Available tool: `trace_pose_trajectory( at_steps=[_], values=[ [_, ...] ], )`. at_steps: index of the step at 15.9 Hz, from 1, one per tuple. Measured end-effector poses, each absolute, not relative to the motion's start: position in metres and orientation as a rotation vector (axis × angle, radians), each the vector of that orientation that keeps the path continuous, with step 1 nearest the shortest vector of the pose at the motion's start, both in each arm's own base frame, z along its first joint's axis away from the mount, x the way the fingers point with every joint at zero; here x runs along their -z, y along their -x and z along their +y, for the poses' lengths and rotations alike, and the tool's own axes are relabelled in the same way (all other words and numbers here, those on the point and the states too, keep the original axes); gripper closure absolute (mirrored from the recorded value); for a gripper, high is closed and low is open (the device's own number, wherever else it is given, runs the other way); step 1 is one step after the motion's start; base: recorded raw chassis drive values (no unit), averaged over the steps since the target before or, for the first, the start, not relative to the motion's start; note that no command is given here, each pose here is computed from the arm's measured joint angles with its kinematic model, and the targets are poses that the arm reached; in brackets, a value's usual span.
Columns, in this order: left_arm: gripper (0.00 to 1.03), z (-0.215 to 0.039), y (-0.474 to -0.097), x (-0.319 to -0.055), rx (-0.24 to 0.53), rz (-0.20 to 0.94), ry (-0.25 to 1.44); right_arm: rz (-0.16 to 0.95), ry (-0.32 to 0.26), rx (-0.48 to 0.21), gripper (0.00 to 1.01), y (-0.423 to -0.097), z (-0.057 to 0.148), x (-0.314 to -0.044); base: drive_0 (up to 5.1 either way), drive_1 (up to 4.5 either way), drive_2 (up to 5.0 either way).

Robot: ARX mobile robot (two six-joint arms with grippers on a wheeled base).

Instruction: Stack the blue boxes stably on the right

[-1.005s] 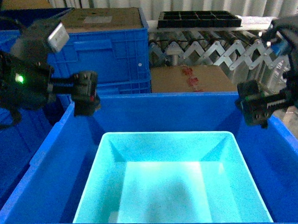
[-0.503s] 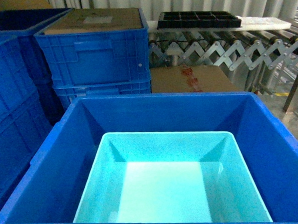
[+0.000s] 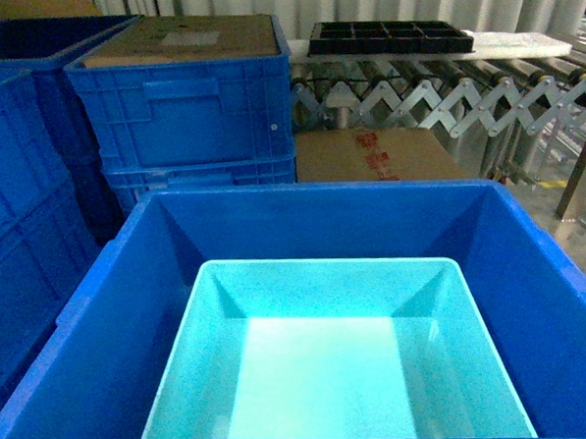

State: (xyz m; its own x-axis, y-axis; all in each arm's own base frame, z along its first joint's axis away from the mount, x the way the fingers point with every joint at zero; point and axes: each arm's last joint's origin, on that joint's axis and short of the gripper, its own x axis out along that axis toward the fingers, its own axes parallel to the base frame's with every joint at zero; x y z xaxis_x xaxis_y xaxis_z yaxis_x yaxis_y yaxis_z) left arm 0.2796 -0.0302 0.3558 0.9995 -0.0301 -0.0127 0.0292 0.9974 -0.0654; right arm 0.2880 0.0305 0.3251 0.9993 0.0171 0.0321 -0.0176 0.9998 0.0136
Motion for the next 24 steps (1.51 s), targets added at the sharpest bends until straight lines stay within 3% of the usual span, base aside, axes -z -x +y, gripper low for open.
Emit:
trace_pose_trajectory(
  at_steps=[3, 5, 6, 8, 15, 24],
  values=[
    [0.58, -0.017, -0.237, -0.301, -0.007, -0.041, 0.023, -0.025, -0.009, 0.003, 0.67, -0.245, 0.018, -0.275, 0.0, 0.0, 0.0],
    [0.83, -0.013, -0.216, -0.26, -0.003, 0.004, 0.017, -0.002, -0.007, -0.005, 0.93, -0.223, 0.014, -0.246, 0.0, 0.0, 0.0],
    [1.01, -0.006, -0.202, -0.243, 0.012, 0.009, 0.017, 0.002, -0.003, -0.008, 0.99, -0.208, 0.006, -0.231, 0.0, 0.0, 0.0],
    [1.01, 0.002, -0.186, -0.229, -0.017, -0.007, 0.015, 0.0, -0.003, 0.018, 0.99, -0.192, -0.002, -0.218, 0.0, 0.0, 0.0],
    [1.01, 0.0, -0.147, -0.189, 0.0, 0.01, 0.015, 0.006, -0.003, 0.0, 0.99, -0.15, 0.0, -0.185, 0.0, 0.0, 0.0],
    [1.01, 0.0, -0.121, -0.171, 0.001, -0.01, 0.014, -0.02, -0.003, 0.0, 0.99, -0.121, 0.0, -0.171, 0.0, 0.0, 0.0]
  ],
)
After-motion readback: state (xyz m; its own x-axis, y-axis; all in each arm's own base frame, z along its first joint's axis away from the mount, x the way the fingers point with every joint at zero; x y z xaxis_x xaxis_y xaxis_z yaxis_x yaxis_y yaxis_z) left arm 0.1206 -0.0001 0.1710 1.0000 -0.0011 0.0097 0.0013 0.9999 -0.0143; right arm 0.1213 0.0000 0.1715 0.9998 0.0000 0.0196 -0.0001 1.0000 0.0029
